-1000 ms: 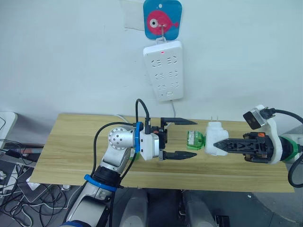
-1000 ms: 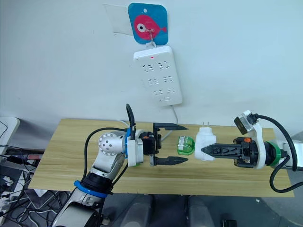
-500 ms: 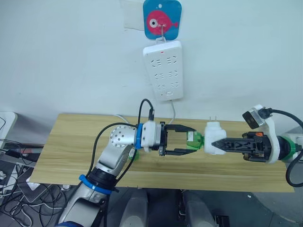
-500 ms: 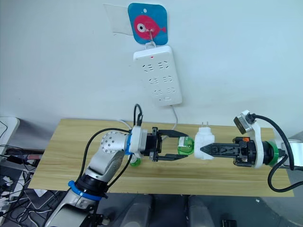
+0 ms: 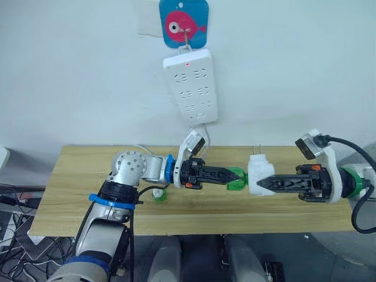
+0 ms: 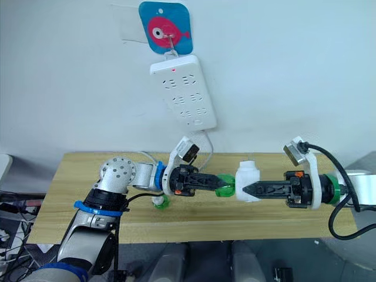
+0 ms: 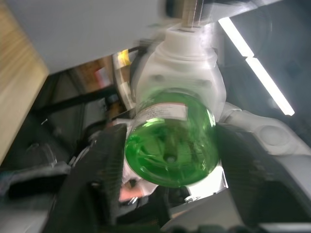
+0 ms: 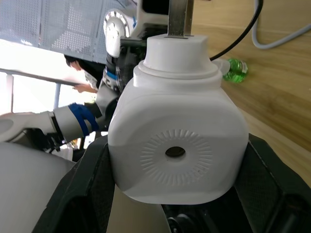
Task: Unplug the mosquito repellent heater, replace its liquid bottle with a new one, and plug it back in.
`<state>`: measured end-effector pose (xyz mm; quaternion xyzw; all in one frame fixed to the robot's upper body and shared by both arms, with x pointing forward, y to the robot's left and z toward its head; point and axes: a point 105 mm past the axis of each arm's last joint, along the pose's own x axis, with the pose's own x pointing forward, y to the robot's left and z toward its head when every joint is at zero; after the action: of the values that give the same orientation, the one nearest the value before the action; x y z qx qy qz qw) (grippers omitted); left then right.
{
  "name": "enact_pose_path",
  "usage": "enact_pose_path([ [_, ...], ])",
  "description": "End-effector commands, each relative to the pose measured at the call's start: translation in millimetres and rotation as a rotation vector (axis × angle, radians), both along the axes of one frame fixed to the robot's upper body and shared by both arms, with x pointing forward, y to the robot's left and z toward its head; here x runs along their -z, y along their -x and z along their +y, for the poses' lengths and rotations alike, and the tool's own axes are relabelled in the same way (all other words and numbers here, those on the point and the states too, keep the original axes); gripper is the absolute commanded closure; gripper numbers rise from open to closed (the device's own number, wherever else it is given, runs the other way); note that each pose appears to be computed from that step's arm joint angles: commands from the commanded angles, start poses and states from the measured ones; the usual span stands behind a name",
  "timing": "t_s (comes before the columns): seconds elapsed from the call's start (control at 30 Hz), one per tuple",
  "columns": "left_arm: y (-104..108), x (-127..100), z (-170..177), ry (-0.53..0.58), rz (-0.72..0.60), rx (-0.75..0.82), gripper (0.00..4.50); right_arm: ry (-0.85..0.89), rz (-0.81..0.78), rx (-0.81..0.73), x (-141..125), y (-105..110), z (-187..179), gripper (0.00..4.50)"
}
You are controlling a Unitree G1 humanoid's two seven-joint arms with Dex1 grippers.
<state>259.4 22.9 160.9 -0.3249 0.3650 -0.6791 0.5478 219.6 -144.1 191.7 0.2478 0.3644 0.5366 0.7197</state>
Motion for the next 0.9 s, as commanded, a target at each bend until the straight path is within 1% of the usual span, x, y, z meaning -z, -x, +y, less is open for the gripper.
enact_pose_path([
  [0.03, 2.3, -4.2, -2.0, 0.003, 0.011, 0.007, 0.38, -0.038, -0.045, -0.054, -13.7, 6.6, 6.8, 1.53],
  [0.07, 2.1, -5.5, -2.0, 0.009, 0.015, 0.005, 0.14, -0.041, -0.045, -0.051, -13.9, 6.2, 6.3, 1.53],
  [0.1, 1.6, -7.2, -1.4, 0.015, 0.017, 0.003, 0.04, -0.043, -0.044, -0.049, -14.1, 6.0, 5.7, 1.53],
  [0.23, -3.8, -16.8, 11.2, 0.021, -0.005, -0.025, 0.04, -0.046, -0.013, -0.009, -11.8, 3.8, -4.6, 1.53],
  [0.33, -2.9, -25.9, 26.9, 0.006, -0.094, -0.048, 0.04, -0.059, 0.012, 0.040, -10.5, -0.9, -14.7, 1.53],
  [0.4, 5.0, -30.3, 32.1, -0.011, -0.281, -0.052, 0.04, -0.068, 0.023, 0.069, -10.0, -4.0, -20.3, 1.53],
  [0.43, 6.8, -30.0, 32.9, -0.007, -0.470, -0.067, 0.04, -0.074, 0.028, 0.081, -9.8, -5.3, -22.5, 1.53],
  [0.47, 6.5, -29.9, 32.2, 0.018, -0.724, -0.090, 0.04, -0.078, 0.031, 0.092, -9.5, -6.4, -24.4, 1.53],
  [0.53, 12.8, -29.8, 31.4, 0.097, -1.153, -0.080, 0.04, -0.090, 0.034, 0.096, -9.6, -6.8, -25.3, 1.53],
  [0.57, 14.7, -28.4, 31.2, 0.129, -1.281, -0.081, 0.04, -0.094, 0.034, 0.094, -9.8, -6.8, -25.0, 1.53],
  [0.6, 13.6, -26.2, 30.8, 0.147, -1.368, -0.102, 0.04, -0.101, 0.033, 0.090, -10.1, -6.7, -24.1, 1.53],
  [0.63, 10.6, -26.1, 29.7, 0.173, -1.501, -0.141, 0.04, -0.109, 0.031, 0.085, -10.5, -6.9, -22.9, 1.53],
  [0.73, 10.5, -24.8, 26.0, 0.243, -1.773, -0.183, 0.04, -0.117, 0.027, 0.075, -11.0, -6.6, -20.6, 1.53],
  [0.8, 15.7, -23.6, 20.0, 0.314, -1.910, -0.176, 0.04, -0.126, 0.028, 0.065, -11.7, -5.5, -19.7, 1.53],
  [0.9, 13.2, -21.4, 11.3, 0.348, -2.000, -0.183, 0.04, -0.134, 0.020, 0.044, -12.9, -3.1, -16.5, 1.53],
])
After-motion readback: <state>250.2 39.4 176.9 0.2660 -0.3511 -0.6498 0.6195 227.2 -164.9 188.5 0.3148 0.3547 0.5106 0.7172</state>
